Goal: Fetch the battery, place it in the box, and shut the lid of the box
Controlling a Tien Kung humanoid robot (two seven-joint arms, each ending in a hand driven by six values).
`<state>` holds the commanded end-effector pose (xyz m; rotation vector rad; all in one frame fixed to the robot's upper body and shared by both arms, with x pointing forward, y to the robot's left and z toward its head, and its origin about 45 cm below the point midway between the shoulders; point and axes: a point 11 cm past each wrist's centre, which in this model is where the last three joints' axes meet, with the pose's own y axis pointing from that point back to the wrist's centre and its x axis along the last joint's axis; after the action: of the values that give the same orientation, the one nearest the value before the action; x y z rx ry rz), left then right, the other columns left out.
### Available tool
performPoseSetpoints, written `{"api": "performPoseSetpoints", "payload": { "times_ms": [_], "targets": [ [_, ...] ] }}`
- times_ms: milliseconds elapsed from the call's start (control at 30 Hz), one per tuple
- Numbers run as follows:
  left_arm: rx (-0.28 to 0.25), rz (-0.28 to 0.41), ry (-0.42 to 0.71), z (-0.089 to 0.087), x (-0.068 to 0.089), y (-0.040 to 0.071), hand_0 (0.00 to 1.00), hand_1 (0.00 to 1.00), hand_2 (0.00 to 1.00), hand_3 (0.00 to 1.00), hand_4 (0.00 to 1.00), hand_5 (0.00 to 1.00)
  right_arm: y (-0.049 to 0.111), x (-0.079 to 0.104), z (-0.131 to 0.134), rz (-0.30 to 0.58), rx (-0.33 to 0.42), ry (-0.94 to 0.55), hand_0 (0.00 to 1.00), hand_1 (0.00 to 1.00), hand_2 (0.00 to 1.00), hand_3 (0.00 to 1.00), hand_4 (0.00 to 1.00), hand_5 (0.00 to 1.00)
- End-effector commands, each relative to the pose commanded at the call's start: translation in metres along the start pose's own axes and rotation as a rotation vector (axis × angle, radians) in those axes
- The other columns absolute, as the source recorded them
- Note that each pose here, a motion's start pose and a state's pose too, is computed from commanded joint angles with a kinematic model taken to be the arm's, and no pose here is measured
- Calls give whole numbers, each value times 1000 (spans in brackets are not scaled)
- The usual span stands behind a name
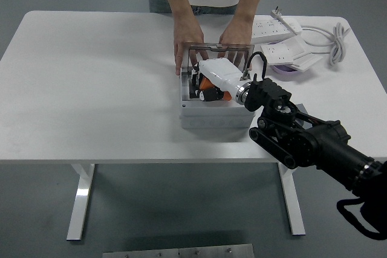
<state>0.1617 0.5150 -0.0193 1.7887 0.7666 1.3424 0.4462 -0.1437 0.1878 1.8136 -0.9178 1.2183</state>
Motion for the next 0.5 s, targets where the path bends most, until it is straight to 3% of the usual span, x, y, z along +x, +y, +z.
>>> {"api": "performPoseSetpoints", "payload": {
  "times_ms": [67,100,267,300,467,500],
  "targets": [
    [0,0,0,0,0,0,632,698,573,541,500,2,0,0,1,0,-2,-3,268,345,421,434,681,114],
    [0,-1,0,0,-1,0,632,698,573,541,500,2,0,1,1,1,-2,-4,266,343,420,435,741,238],
    [0,-2,-2,0,-1,0,632,698,573,541,500,2,0,2,1,6,-1,-12,266,343,420,435,741,238],
    [-1,-2,-3,0,-1,0,632,698,573,541,500,2,0,2,1,9,0,-13,396,398,455,470,848,518],
    [-2,-3,-6,1,-1,0,632,698,573,541,500,2,-1,4,1,19,2,-23,396,398,455,470,848,518],
    [-3,-3,-6,1,-2,0,632,698,573,541,500,2,-1,5,1,21,3,-25,464,421,481,489,880,581]
  ]
}}
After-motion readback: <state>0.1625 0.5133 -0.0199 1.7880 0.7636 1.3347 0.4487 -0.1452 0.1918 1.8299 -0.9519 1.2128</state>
